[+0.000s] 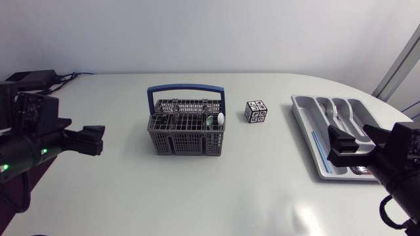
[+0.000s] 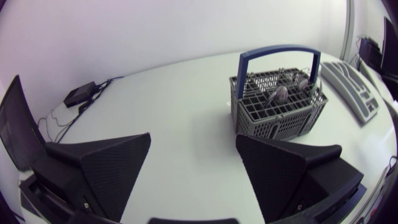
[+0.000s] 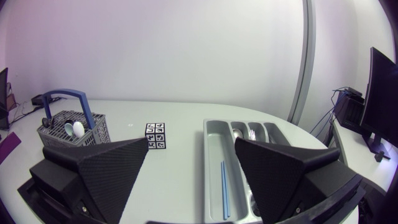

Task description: Transfer all utensils from the basket to the drawer tray.

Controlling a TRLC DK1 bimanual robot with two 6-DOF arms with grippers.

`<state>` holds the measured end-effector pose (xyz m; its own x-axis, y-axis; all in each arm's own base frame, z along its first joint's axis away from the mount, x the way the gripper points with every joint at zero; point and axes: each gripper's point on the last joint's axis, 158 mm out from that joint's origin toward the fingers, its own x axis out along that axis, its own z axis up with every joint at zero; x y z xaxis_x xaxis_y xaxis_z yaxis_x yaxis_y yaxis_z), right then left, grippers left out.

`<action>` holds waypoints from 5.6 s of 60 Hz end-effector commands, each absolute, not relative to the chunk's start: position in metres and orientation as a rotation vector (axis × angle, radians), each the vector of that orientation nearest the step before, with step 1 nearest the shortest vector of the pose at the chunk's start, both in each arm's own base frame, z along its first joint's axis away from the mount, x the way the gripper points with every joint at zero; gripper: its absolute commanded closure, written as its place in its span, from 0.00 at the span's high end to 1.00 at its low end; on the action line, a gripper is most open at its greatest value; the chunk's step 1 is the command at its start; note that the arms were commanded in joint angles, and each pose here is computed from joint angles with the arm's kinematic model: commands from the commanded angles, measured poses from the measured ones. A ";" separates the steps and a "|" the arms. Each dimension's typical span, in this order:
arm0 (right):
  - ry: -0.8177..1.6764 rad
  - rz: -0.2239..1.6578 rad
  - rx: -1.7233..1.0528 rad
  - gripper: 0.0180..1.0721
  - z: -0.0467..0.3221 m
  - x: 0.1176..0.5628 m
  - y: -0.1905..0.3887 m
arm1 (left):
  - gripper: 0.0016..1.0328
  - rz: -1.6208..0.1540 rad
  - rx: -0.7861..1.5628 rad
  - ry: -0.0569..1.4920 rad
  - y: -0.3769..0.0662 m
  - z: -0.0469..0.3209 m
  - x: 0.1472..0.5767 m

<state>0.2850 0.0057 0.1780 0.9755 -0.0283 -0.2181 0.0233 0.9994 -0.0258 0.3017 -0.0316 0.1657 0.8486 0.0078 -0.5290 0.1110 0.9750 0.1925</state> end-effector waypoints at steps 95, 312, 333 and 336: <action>0.799 0.376 -0.208 0.92 0.132 0.334 0.140 | 0.24 -0.255 0.536 0.848 -0.162 0.097 0.421; 0.642 0.962 -0.297 0.09 0.175 0.259 0.297 | 0.05 -0.951 -0.177 0.968 -0.303 0.197 0.273; 0.658 0.978 -0.337 0.06 0.166 0.252 0.292 | 0.21 -0.960 -0.177 0.937 -0.302 0.206 0.272; 0.664 0.993 -0.333 0.06 0.165 0.249 0.293 | 0.29 -0.960 -0.177 0.931 -0.302 0.208 0.273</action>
